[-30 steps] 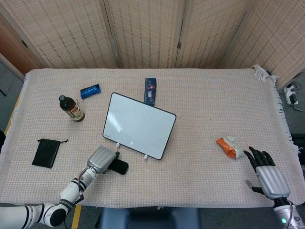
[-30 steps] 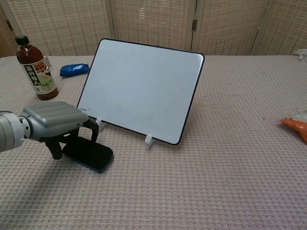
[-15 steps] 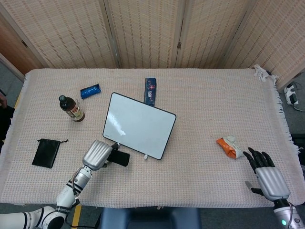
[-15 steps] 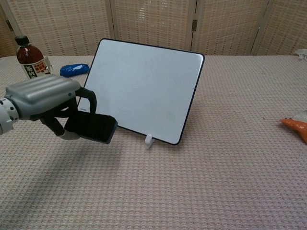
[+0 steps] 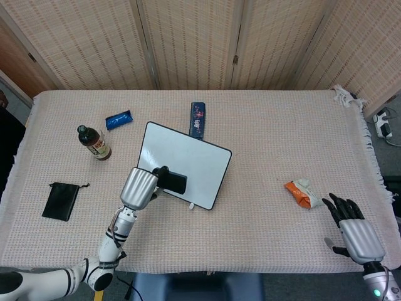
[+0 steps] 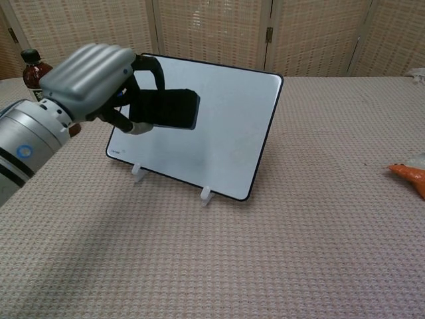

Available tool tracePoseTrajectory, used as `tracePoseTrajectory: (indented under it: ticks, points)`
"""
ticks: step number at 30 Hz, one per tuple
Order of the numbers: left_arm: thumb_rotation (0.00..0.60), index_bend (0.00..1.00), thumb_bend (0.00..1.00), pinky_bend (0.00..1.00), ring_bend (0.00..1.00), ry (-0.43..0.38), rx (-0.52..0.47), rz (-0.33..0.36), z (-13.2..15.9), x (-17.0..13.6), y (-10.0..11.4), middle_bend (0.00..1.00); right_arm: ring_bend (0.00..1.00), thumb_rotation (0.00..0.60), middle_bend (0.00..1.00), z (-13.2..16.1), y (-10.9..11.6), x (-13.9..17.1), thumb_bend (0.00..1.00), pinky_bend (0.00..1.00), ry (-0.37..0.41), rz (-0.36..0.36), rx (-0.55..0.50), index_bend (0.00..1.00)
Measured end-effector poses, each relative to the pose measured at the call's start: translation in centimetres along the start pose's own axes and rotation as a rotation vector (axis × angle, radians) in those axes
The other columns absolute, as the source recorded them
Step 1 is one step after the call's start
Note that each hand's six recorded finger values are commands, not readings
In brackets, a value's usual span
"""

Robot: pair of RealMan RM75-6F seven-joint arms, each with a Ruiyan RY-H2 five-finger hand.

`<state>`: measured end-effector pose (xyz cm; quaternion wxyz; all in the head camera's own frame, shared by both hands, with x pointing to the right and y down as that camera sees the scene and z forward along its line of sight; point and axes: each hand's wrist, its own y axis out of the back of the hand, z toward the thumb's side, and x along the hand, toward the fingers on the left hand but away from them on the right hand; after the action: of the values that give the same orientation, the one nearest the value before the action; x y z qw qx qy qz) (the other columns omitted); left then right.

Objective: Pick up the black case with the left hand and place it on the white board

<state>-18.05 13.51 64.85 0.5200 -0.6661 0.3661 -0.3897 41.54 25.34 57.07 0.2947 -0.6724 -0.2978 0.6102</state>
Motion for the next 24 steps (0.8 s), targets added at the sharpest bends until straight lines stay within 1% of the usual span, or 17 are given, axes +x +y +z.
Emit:
tracePoseTrajectory:
  ticks: [5, 9, 16, 21, 24]
  points:
    - [0.600, 0.70, 0.43, 1.00, 0.99, -0.015, 0.074, 0.042, 1.6, 2.4, -1.0, 1.00, 0.00, 0.600, 0.00, -0.5, 0.5, 0.1, 0.32, 0.00, -0.007, -0.009, -0.023, 0.00]
    - [0.600, 0.70, 0.43, 1.00, 0.99, -0.017, 0.116, 0.056, 2.6, 4.0, -1.7, 1.00, 0.00, 0.600, 0.00, -0.8, 1.0, 0.2, 0.32, 0.00, -0.014, -0.019, -0.038, 0.00]
    - [0.600, 0.70, 0.43, 1.00, 0.99, -0.005, 0.160, 0.027, 3.2, 5.6, -3.3, 1.00, 0.00, 0.600, 0.00, -1.4, 1.3, 0.2, 0.32, 0.00, -0.025, -0.022, -0.051, 0.00]
    - [0.600, 0.69, 0.43, 1.00, 0.99, -0.006, 0.166, 0.022, 3.6, 6.3, -3.9, 1.00, 0.00, 0.600, 0.00, -1.9, 1.4, 0.0, 0.32, 0.00, -0.041, -0.018, -0.062, 0.00]
    - [0.600, 0.66, 0.43, 1.00, 0.99, -0.005, 0.167, 0.014, 3.9, 6.6, -4.2, 1.00, 0.00, 0.600, 0.00, -2.0, 1.5, 0.1, 0.32, 0.00, -0.045, -0.022, -0.064, 0.00]
